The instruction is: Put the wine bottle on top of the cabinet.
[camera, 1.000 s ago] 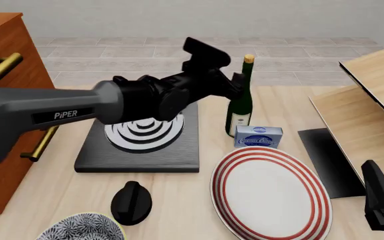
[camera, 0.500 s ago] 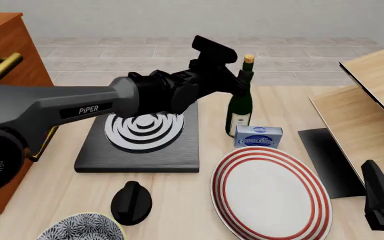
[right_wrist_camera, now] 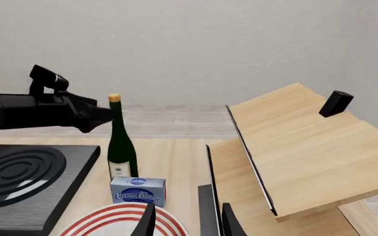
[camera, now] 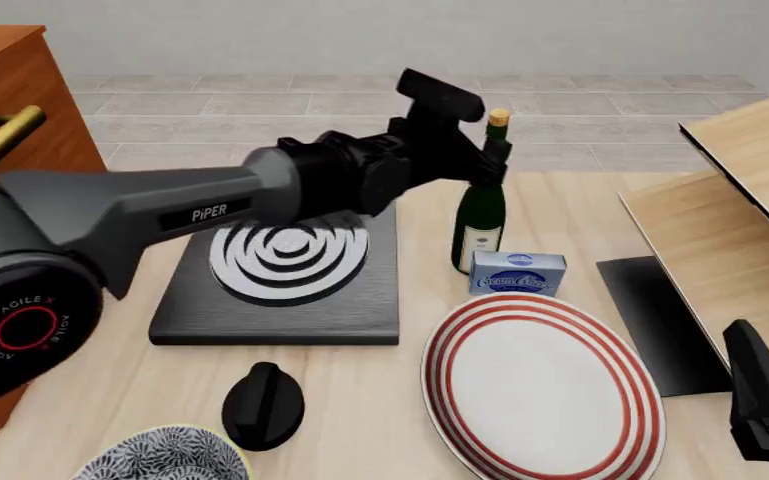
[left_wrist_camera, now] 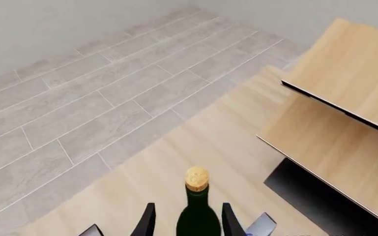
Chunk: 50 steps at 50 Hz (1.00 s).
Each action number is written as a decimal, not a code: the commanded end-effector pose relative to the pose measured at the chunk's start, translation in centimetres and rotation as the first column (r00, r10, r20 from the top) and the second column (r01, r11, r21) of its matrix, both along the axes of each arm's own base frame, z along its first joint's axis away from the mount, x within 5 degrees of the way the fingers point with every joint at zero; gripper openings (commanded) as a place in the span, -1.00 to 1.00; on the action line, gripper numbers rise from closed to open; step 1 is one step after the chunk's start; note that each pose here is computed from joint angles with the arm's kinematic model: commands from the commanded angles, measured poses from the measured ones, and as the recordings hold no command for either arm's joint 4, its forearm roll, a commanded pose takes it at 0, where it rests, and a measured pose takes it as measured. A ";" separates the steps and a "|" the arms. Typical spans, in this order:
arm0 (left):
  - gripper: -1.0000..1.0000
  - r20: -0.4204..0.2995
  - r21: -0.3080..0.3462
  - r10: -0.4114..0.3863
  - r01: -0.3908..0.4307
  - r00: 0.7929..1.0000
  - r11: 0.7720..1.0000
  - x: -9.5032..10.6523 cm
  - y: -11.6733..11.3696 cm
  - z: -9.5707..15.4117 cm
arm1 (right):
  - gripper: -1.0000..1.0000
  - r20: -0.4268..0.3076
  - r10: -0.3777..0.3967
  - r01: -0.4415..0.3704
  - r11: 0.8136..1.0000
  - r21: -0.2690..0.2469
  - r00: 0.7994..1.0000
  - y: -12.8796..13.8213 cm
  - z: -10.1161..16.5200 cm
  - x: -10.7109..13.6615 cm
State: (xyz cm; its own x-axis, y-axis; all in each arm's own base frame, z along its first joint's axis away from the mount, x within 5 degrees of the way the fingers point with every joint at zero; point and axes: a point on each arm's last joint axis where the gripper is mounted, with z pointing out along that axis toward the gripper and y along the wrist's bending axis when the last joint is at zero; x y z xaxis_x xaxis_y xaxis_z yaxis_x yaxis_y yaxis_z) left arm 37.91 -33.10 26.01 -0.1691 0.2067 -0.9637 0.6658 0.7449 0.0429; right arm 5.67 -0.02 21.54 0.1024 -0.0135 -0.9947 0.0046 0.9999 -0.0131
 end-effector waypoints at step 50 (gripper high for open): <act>1.00 -0.014 -0.007 -0.017 0.017 1.000 1.000 0.6 -2.0 -2.9 | 1.00 0.000 0.000 0.000 1.000 0.000 1.000 0.0 0.0 0.0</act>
State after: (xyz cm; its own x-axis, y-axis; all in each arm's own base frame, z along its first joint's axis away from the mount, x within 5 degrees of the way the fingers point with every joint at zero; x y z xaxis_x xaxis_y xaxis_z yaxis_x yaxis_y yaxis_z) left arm 38.61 -35.21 23.71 -0.1788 0.2018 -0.9630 0.6793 0.7334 0.0276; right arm 5.67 -0.02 21.53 0.1024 -0.0135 -0.9946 0.0045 0.9999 -0.0131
